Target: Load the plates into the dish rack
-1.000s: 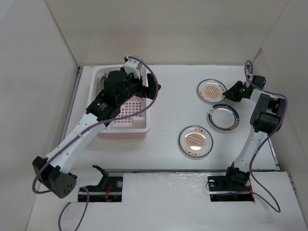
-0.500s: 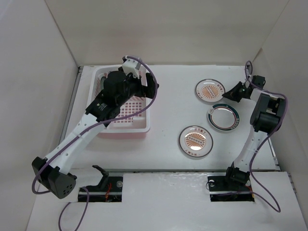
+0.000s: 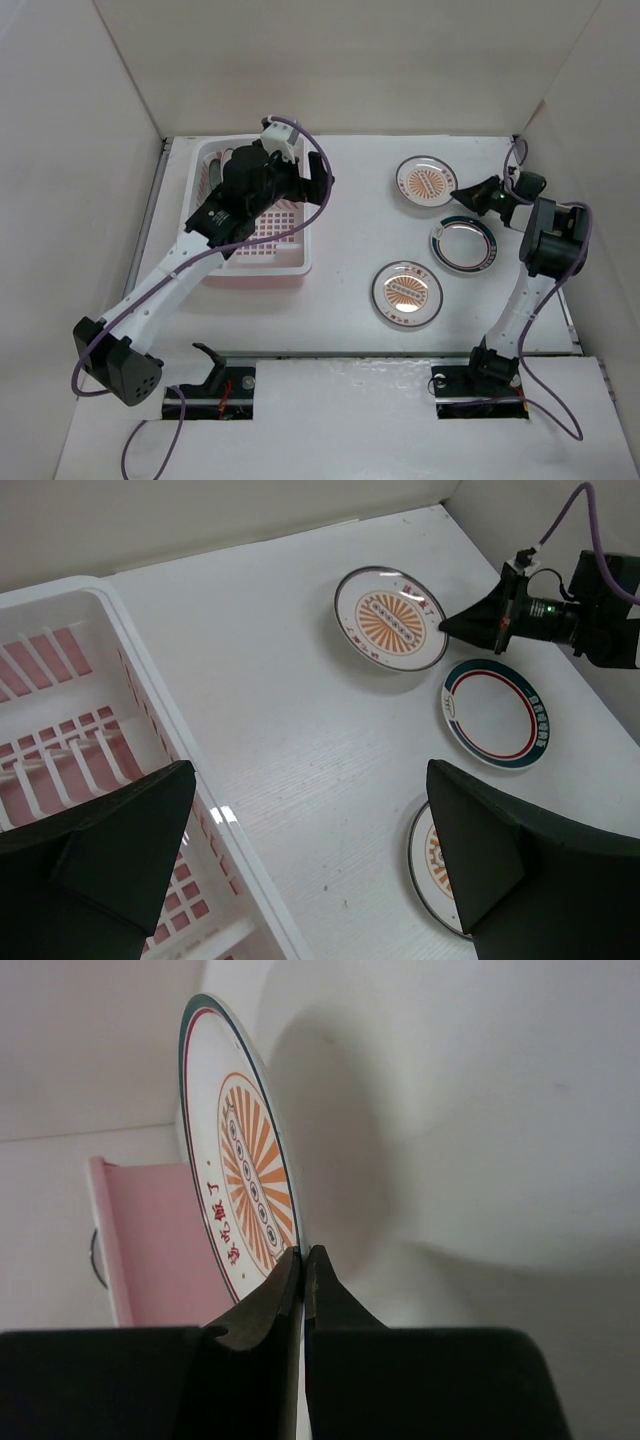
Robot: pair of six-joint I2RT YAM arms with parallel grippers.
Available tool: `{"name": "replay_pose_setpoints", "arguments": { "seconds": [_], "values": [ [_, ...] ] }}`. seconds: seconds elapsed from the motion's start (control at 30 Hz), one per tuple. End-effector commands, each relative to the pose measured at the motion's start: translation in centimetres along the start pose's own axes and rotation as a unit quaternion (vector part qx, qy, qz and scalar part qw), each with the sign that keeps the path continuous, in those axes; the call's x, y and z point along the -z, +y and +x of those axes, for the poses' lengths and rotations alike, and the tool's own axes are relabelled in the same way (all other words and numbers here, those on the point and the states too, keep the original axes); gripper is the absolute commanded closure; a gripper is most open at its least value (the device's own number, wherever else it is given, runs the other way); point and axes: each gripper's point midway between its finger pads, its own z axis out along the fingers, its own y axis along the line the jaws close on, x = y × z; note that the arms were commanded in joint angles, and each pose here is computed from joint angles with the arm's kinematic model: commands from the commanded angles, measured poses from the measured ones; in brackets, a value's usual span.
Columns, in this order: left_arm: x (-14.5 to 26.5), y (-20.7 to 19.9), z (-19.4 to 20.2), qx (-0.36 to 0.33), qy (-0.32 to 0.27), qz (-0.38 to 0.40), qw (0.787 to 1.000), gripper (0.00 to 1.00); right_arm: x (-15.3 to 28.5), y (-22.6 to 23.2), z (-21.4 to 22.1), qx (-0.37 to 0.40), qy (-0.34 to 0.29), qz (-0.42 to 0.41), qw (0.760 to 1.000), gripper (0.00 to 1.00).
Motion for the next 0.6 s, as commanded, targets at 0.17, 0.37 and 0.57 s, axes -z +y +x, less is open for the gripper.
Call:
{"name": "replay_pose_setpoints", "arguments": {
  "seconds": [0.17, 0.37, 0.57],
  "values": [
    [-1.2, -1.5, -2.4, 0.005, -0.038, 0.033, 0.999, 0.00, 1.7, 19.2, 2.2, 0.194, 0.019, -0.211, 0.958, 1.00],
    [-2.1, -1.8, -2.5, 0.013, -0.049, 0.052, 0.997, 0.00, 0.9, 24.5, 10.1, 0.272, 0.120, -0.286, 0.911, 1.00],
    [-2.4, -0.2, -2.0, 0.008, -0.046, 0.027, 0.999, 0.00, 1.5, 28.0, 15.4, 0.316, 0.166, -0.331, 0.874, 1.00]
  ]
}}
